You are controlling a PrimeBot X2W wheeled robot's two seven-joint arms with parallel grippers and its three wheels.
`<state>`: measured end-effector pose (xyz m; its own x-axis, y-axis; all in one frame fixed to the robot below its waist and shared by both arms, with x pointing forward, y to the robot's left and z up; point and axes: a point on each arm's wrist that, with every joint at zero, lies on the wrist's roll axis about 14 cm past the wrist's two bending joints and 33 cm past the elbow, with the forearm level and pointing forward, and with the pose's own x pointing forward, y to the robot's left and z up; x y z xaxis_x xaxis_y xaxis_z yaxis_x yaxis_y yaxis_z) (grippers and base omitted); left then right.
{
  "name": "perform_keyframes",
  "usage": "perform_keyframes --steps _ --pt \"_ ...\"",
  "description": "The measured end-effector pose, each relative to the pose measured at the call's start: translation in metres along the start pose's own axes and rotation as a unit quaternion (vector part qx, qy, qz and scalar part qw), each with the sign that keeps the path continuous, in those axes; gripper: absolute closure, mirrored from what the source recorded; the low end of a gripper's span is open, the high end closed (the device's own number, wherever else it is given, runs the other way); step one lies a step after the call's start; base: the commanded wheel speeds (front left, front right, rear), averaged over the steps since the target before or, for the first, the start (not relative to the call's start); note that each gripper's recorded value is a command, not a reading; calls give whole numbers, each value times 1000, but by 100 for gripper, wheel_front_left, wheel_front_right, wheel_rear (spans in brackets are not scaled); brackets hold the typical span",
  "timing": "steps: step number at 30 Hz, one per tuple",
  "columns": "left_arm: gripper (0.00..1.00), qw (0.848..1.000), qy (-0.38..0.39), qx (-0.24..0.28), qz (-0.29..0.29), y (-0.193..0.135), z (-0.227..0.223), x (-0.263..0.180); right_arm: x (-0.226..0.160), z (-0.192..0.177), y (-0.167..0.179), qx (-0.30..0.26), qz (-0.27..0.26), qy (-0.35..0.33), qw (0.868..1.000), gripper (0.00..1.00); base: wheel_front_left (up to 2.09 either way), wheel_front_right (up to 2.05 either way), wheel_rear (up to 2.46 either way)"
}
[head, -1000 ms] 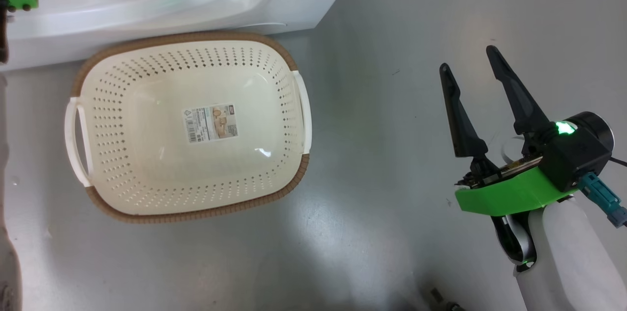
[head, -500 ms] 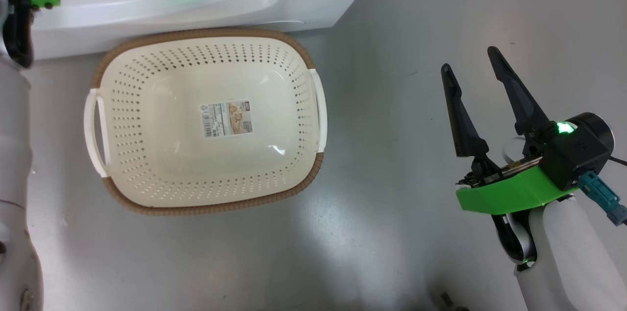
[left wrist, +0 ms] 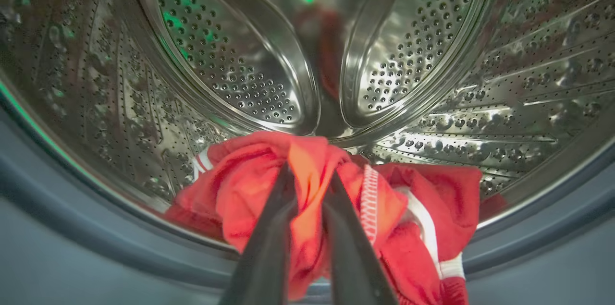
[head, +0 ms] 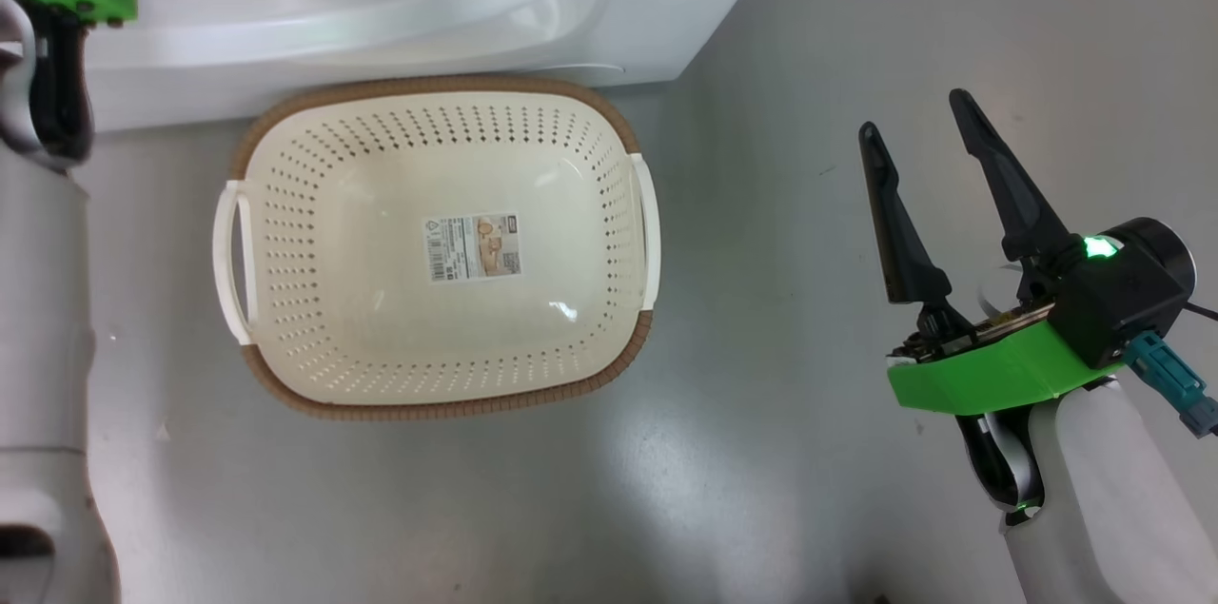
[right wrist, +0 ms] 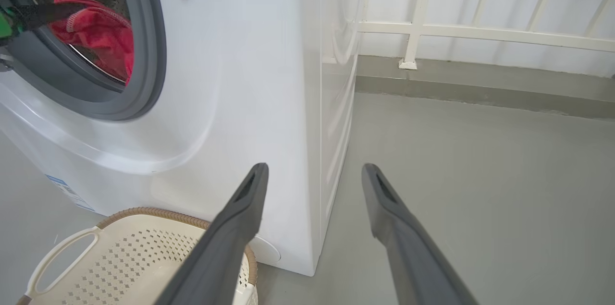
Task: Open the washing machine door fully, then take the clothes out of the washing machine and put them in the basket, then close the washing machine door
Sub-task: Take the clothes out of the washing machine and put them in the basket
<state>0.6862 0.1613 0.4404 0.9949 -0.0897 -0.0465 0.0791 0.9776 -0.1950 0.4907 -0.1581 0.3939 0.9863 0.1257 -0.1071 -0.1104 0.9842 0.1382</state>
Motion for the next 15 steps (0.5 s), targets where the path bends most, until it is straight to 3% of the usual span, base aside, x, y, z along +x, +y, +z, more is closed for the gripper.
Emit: perform_keyframes --steps 15 --pt "100 996 -83 -16 3 -9 35 -69 -1 32 16 -15 21 -35 999 0 0 0 0"
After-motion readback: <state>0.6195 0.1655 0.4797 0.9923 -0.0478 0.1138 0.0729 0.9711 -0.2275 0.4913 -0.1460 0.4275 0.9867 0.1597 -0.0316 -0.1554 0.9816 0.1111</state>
